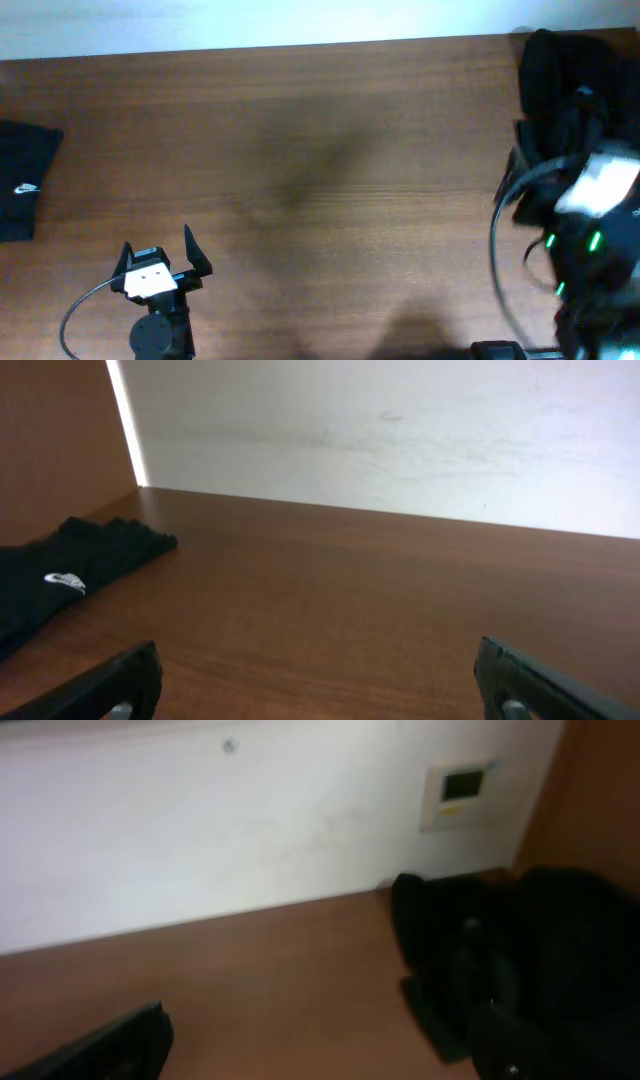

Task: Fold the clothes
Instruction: 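Reach the right gripper to the black clothing pile at right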

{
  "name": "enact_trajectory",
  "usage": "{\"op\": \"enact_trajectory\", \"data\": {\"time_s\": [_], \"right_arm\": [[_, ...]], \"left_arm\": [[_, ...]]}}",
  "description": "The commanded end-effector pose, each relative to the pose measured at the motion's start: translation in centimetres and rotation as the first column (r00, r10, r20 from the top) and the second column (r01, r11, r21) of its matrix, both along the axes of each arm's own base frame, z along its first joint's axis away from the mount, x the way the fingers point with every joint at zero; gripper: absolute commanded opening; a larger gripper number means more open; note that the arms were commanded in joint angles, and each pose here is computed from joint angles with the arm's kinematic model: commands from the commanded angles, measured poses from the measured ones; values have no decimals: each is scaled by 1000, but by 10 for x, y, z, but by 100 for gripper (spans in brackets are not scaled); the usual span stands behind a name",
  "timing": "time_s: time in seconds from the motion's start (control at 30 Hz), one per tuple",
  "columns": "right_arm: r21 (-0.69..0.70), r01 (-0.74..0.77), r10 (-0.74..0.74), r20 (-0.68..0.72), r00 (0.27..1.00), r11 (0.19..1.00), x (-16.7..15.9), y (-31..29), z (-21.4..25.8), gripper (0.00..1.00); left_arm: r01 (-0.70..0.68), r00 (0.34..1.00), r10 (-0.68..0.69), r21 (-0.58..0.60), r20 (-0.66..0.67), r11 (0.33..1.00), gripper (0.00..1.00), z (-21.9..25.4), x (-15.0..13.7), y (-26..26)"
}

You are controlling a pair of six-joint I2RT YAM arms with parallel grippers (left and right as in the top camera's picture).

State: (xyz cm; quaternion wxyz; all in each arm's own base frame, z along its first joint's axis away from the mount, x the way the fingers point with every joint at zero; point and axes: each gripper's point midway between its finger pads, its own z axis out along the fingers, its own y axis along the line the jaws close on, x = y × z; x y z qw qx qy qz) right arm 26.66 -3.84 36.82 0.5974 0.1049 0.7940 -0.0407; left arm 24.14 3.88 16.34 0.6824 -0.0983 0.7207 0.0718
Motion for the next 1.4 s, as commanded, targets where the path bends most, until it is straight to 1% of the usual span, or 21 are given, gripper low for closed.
{"op": "enact_trajectory", "data": {"time_s": [0.0, 0.1, 0.2, 0.33, 0.4, 0.47, 0.63, 0.77, 0.83, 0.97, 1.07, 1.17, 1.23, 1.3, 1.37], "right_arm": [[7, 61, -60, -74, 995, 998, 26, -22, 22, 99], [55, 106, -91, -227, 970, 993, 46, -47, 19, 99], [78, 207, -166, -356, 919, 975, 56, -83, 10, 99], [22, 381, -325, -478, 816, 924, 55, -140, -12, 99], [25, 414, -339, -531, 777, 910, 55, -153, -29, 99], [28, 450, -341, -611, 715, 893, 46, -164, -53, 99], [32, 535, -369, -690, 623, 844, 39, -202, -89, 99], [36, 609, -380, -752, 539, 793, 25, -235, -121, 92], [41, 647, -376, -785, 493, 762, 16, -249, -138, 86], [80, 683, -327, -834, 445, 726, 9, -263, -173, 82], [77, 687, -295, -864, 407, 722, 7, -270, -198, 81], [70, 660, -256, -887, 384, 748, 9, -272, -216, 81], [67, 656, -249, -892, 377, 752, 11, -274, -224, 81], [62, 628, -232, -897, 376, 776, 14, -277, -231, 82], [59, 610, -220, -901, 373, 790, 16, -279, -237, 85]], "left_arm": [[-5, 1000, 5, -5, 6, 1000, 99, -1, 0, 0], [-5, 1000, 5, -6, 6, 1000, 99, -1, 0, 0], [-5, 1000, 5, -5, 6, 1000, 99, -1, 0, 0], [-5, 1000, 5, -6, 6, 1000, 99, -1, 0, 0], [-5, 1000, 5, -6, 6, 1000, 99, -1, 0, 0], [-5, 1000, 5, -5, 6, 1000, 100, -1, 0, 0], [-5, 1000, 5, -6, 6, 1000, 99, -1, 0, 0], [-5, 1000, 5, -6, 6, 1000, 99, -1, 0, 0], [-5, 1000, 5, -6, 6, 1000, 99, -1, 0, 0], [-5, 1000, 5, -6, 6, 1000, 99, -1, 0, 0], [-5, 1000, 5, -5, 6, 1000, 99, -1, 0, 0], [-5, 1000, 5, -6, 6, 1000, 99, -1, 0, 0], [-5, 1000, 5, -6, 6, 1000, 99, -1, 0, 0], [-5, 1000, 5, -6, 6, 1000, 99, -1, 0, 0], [-5, 1000, 5, -6, 6, 1000, 99, -1, 0, 0]]}}
